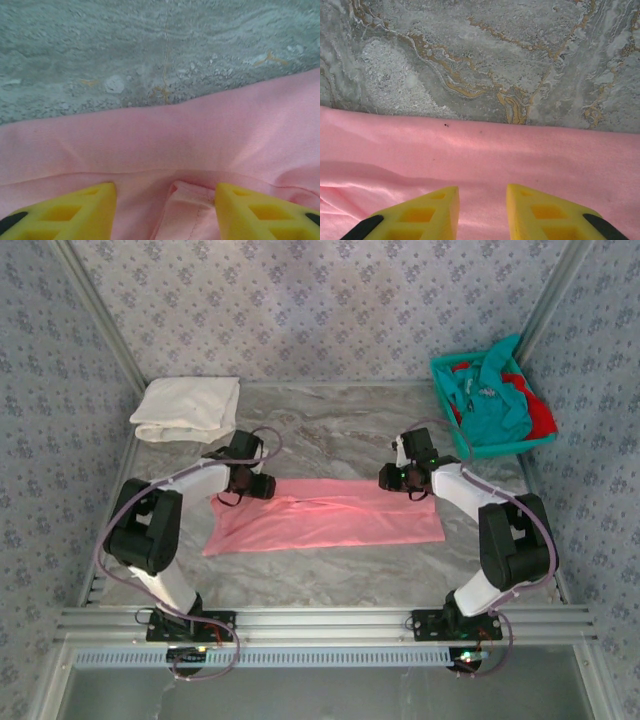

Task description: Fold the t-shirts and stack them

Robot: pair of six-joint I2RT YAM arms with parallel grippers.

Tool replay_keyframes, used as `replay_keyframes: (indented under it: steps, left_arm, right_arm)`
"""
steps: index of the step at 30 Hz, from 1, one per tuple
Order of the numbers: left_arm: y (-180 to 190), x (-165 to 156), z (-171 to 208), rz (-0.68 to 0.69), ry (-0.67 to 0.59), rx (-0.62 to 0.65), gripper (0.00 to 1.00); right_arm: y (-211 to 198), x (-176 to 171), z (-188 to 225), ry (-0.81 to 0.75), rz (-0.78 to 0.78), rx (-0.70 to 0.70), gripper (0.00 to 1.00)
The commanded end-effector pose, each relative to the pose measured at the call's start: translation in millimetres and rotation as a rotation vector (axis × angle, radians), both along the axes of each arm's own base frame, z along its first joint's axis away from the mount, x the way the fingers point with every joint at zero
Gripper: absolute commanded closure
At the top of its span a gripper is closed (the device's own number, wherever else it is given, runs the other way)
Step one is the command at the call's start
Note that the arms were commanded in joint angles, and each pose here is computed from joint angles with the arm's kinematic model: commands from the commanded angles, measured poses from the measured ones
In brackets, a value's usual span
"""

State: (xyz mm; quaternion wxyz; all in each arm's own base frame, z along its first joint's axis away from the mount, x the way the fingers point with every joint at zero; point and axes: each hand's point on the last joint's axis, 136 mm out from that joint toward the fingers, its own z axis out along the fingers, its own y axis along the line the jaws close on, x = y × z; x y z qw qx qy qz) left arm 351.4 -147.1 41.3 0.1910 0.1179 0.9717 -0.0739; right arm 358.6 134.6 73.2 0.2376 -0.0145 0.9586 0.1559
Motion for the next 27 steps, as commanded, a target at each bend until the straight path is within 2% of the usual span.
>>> replay_keyframes:
  steps: [1,4,8,10,12,18,22,23,24,25,27]
  left_arm:
    - [-7.3,-1.7,-0.6,-0.03,0.007,-0.022,0.53]
    - [-9.3,-5.0,-0.1,-0.028,0.01,-0.03,0.61]
    - [-9.0,-8.4,6.9,-0.014,0.01,-0.04,0.82]
    - [-10.5,-12.1,14.6,-0.014,0.002,-0.047,0.86]
    - [-8.7,-15.5,22.3,0.002,-0.008,-0.042,1.0]
    - [-2.4,-28.4,45.3,0.053,-0.035,-0.033,1.0]
    - [-4.4,-42.5,47.6,0.041,-0.032,-0.026,1.0]
    - [-1.8,-42.6,44.8,0.047,-0.029,-0.015,0.95]
    - [0.9,-40.8,41.9,0.055,-0.03,-0.004,0.8]
    - [2.3,-38.5,38.6,0.058,-0.027,-0.004,0.7]
    - [2.0,-32.3,32.8,0.06,-0.016,-0.022,0.63]
  right_arm:
    - [-6.3,2.6,-2.3,0.005,-0.033,-0.022,0.67]
    - [-7.0,3.0,-2.0,0.004,-0.036,-0.024,0.67]
    - [-9.8,4.1,-2.0,0.004,-0.047,-0.029,0.68]
    - [-10.8,5.1,-1.0,0.003,-0.051,-0.033,0.68]
    - [-10.7,5.4,-0.4,0.001,-0.052,-0.034,0.68]
    - [-13.0,7.5,0.7,-0.003,-0.06,-0.039,0.68]
    - [-14.6,8.2,2.1,-0.008,-0.064,-0.039,0.68]
    - [-15.3,8.7,2.2,-0.009,-0.066,-0.039,0.68]
    - [-14.3,9.8,2.4,-0.012,-0.064,-0.035,0.68]
    - [-13.3,10.8,2.0,-0.012,-0.061,-0.031,0.68]
    - [-11.5,12.4,1.6,-0.006,-0.058,-0.025,0.68]
